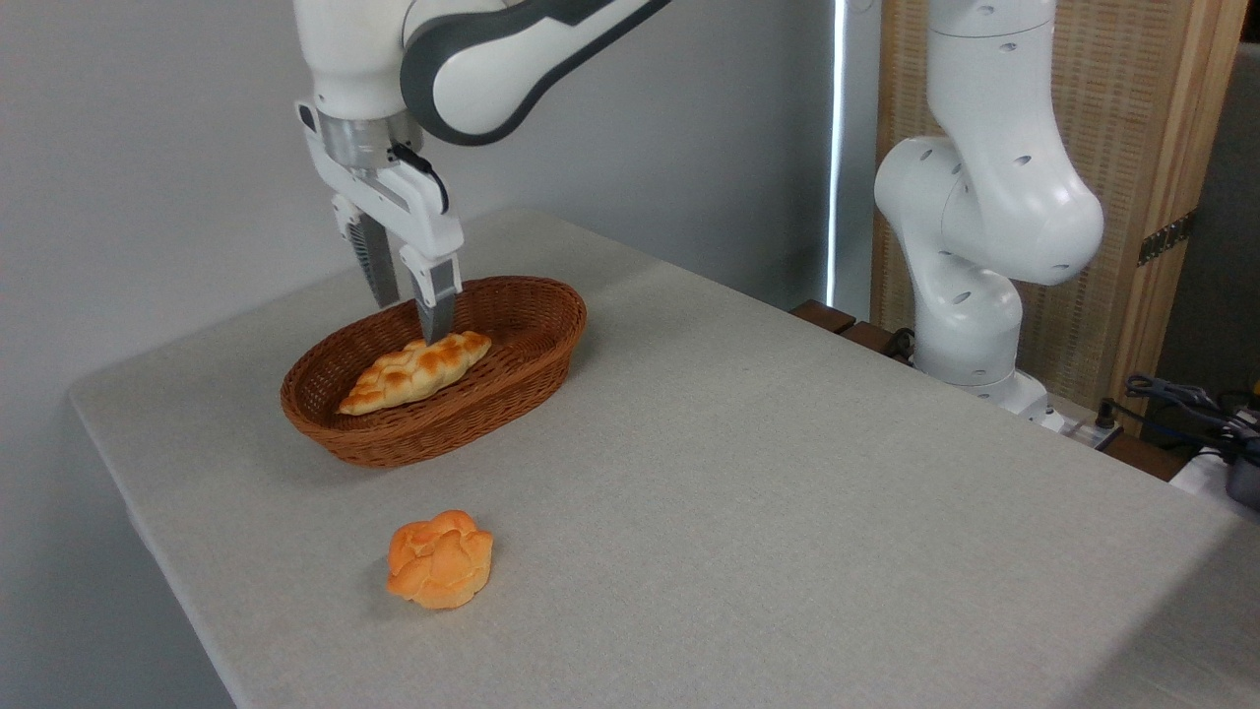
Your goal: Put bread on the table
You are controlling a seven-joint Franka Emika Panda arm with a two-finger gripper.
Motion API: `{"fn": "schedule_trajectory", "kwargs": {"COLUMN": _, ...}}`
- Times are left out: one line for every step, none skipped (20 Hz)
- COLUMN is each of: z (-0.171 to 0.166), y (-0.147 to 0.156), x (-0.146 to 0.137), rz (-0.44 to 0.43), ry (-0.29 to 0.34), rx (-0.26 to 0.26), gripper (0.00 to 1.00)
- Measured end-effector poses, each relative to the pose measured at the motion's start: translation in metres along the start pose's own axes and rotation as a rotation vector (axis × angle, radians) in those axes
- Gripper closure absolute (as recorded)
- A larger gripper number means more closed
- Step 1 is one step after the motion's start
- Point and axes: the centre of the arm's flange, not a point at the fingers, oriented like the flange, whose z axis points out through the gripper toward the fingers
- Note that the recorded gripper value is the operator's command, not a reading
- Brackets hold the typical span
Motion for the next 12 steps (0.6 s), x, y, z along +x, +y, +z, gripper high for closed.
{"fn": "schedule_trajectory", "kwargs": {"z": 0.006, "y": 0.003, "x": -0.002, "rz": 0.016, "ry": -0.016, "rx": 0.014, "gripper": 0.00}}
{"fn": "schedule_trajectory", "kwargs": {"z": 0.011, "y": 0.006, "x": -0.003, "rz": 0.033, "ry": -0.030, "rx": 0.031, "gripper": 0.00}}
{"fn": "schedule_trajectory", "kwargs": {"z": 0.016, "y": 0.007, "x": -0.004, "rz": 0.048, "ry": -0.044, "rx": 0.046, "gripper": 0.00}}
{"fn": "schedule_trajectory", "kwargs": {"z": 0.021, "y": 0.007, "x": -0.005, "rz": 0.060, "ry": -0.054, "rx": 0.060, "gripper": 0.00}}
{"fn": "schedule_trajectory", "kwargs": {"z": 0.027, "y": 0.006, "x": -0.005, "rz": 0.073, "ry": -0.061, "rx": 0.076, "gripper": 0.00}}
{"fn": "schedule_trajectory", "kwargs": {"z": 0.034, "y": 0.005, "x": -0.005, "rz": 0.083, "ry": -0.061, "rx": 0.087, "gripper": 0.00}}
{"fn": "schedule_trajectory", "kwargs": {"z": 0.042, "y": 0.006, "x": -0.004, "rz": 0.093, "ry": -0.055, "rx": 0.092, "gripper": 0.00}}
{"fn": "schedule_trajectory", "kwargs": {"z": 0.052, "y": 0.009, "x": -0.004, "rz": 0.103, "ry": -0.051, "rx": 0.091, "gripper": 0.00}}
{"fn": "schedule_trajectory", "kwargs": {"z": 0.059, "y": 0.012, "x": -0.004, "rz": 0.109, "ry": -0.048, "rx": 0.090, "gripper": 0.00}}
{"fn": "schedule_trajectory", "kwargs": {"z": 0.063, "y": 0.013, "x": -0.004, "rz": 0.113, "ry": -0.046, "rx": 0.089, "gripper": 0.00}}
{"fn": "schedule_trajectory", "kwargs": {"z": 0.063, "y": 0.014, "x": -0.004, "rz": 0.114, "ry": -0.044, "rx": 0.090, "gripper": 0.00}}
{"fn": "schedule_trajectory", "kwargs": {"z": 0.063, "y": 0.014, "x": -0.003, "rz": 0.115, "ry": -0.043, "rx": 0.090, "gripper": 0.00}}
